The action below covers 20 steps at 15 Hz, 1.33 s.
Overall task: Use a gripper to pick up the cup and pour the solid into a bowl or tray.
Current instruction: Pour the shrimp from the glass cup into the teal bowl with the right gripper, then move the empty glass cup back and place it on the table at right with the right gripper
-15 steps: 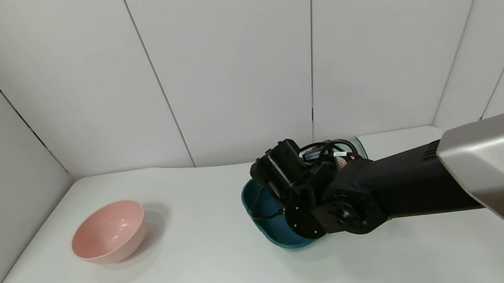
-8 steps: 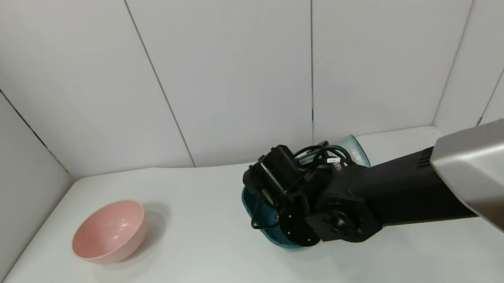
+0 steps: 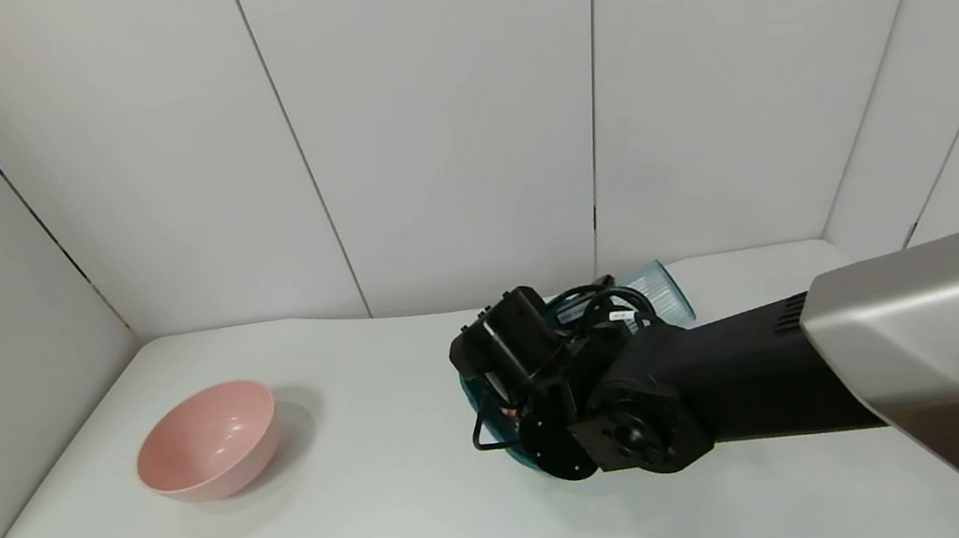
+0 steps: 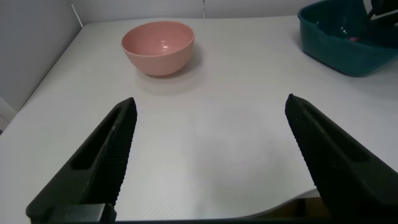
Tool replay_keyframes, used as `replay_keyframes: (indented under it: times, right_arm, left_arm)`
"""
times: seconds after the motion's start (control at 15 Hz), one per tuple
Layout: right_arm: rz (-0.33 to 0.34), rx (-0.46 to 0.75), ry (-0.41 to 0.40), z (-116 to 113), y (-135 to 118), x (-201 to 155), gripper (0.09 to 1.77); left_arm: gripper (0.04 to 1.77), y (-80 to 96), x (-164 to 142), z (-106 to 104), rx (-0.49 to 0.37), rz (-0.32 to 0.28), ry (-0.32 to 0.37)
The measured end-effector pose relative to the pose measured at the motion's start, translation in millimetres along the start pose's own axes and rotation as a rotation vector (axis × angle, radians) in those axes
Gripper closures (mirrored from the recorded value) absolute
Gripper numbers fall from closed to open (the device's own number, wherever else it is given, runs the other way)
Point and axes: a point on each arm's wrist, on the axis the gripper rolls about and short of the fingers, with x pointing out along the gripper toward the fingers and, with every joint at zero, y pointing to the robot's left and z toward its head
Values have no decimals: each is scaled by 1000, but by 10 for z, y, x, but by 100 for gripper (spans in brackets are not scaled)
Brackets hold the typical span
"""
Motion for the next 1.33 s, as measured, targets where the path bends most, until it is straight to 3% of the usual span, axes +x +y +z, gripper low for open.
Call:
replay_keyframes:
  times: [0.53, 0.8, 1.33]
  right_arm:
    - [-6, 15, 8, -13, -27, -15, 51]
    - [0, 44, -49, -131, -98, -9, 51]
    - [95, 457, -160, -811, -195, 291, 51]
  left_arm:
    - [9, 0, 0, 0, 0, 0, 0]
    - [9, 0, 0, 0, 0, 0, 0]
    - [9, 0, 0, 0, 0, 0, 0]
